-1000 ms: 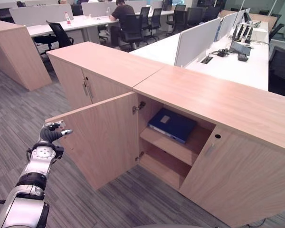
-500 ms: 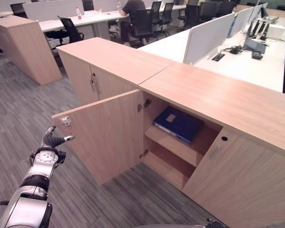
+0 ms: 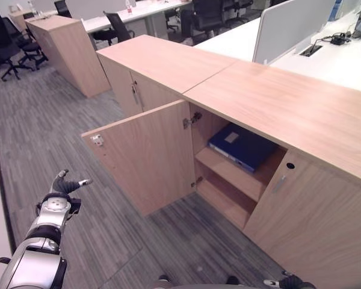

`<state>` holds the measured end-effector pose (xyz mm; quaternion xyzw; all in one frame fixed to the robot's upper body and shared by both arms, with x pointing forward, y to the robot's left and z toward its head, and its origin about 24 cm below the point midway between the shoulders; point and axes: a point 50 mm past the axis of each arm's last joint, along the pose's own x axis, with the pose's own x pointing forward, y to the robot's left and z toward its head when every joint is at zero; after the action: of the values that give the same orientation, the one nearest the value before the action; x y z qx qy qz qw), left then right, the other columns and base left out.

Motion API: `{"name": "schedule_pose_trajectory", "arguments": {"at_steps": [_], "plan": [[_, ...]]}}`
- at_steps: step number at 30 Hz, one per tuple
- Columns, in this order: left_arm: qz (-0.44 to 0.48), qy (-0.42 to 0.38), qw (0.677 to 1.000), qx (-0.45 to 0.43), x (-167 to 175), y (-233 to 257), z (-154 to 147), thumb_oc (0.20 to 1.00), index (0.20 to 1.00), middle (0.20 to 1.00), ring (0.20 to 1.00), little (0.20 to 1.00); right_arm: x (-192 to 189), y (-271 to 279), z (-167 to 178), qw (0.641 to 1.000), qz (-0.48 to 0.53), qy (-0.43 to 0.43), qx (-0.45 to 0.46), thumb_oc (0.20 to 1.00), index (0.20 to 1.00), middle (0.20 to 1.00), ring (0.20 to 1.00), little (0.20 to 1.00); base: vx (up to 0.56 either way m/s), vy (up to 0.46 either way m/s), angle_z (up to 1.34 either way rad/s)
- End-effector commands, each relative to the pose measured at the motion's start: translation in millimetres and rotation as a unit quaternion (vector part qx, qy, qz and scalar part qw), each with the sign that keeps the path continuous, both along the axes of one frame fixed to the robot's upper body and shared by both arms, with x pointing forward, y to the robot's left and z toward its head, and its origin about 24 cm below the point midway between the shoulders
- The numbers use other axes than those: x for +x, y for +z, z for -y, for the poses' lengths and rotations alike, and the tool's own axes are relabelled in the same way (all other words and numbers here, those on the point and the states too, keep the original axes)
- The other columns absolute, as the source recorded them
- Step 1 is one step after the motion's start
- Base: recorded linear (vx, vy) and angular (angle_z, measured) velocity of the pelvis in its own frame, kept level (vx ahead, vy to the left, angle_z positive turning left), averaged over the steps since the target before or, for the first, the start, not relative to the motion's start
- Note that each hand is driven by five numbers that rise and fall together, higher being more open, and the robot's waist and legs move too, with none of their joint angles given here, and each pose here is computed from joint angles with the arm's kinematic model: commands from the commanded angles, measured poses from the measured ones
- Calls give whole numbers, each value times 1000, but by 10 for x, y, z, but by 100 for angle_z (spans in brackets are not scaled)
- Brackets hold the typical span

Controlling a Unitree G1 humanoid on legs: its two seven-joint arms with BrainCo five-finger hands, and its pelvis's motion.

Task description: Put the empty folder in the office cabinet

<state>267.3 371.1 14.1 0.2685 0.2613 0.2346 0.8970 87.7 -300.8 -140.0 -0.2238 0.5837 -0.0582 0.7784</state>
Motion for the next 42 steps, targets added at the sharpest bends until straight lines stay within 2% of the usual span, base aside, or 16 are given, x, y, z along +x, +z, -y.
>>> {"name": "schedule_pose_trajectory", "arguments": {"at_steps": [1, 15, 26, 35, 42], "plan": [[82, 37, 996, 10, 83, 368, -207, 1000, 1000, 1000, 1000, 1000, 165, -38, -181, 1000, 20, 1, 21, 1000, 1000, 1000, 1000, 1000, 87, 196, -9], [103, 21, 993, 47, 261, 711, -270, 1000, 1000, 1000, 1000, 1000, 59, -103, -250, 999, -9, -25, 39, 1000, 1000, 1000, 1000, 1000, 127, 356, -12], [107, 5, 993, 59, 347, 818, -239, 1000, 1000, 1000, 1000, 1000, -179, -95, -80, 996, -37, -82, 23, 1000, 1000, 1000, 1000, 1000, 52, 141, -4], [117, -69, 990, 46, 598, 829, 113, 1000, 1000, 1000, 1000, 1000, -148, -82, -64, 996, -36, -75, 19, 1000, 1000, 1000, 1000, 1000, 19, 43, -8], [122, -161, 979, 9, 825, 693, 677, 1000, 1000, 1000, 1000, 1000, -93, -97, -129, 997, -33, -60, 25, 1000, 1000, 1000, 1000, 1000, -5, 6, -7]]}}
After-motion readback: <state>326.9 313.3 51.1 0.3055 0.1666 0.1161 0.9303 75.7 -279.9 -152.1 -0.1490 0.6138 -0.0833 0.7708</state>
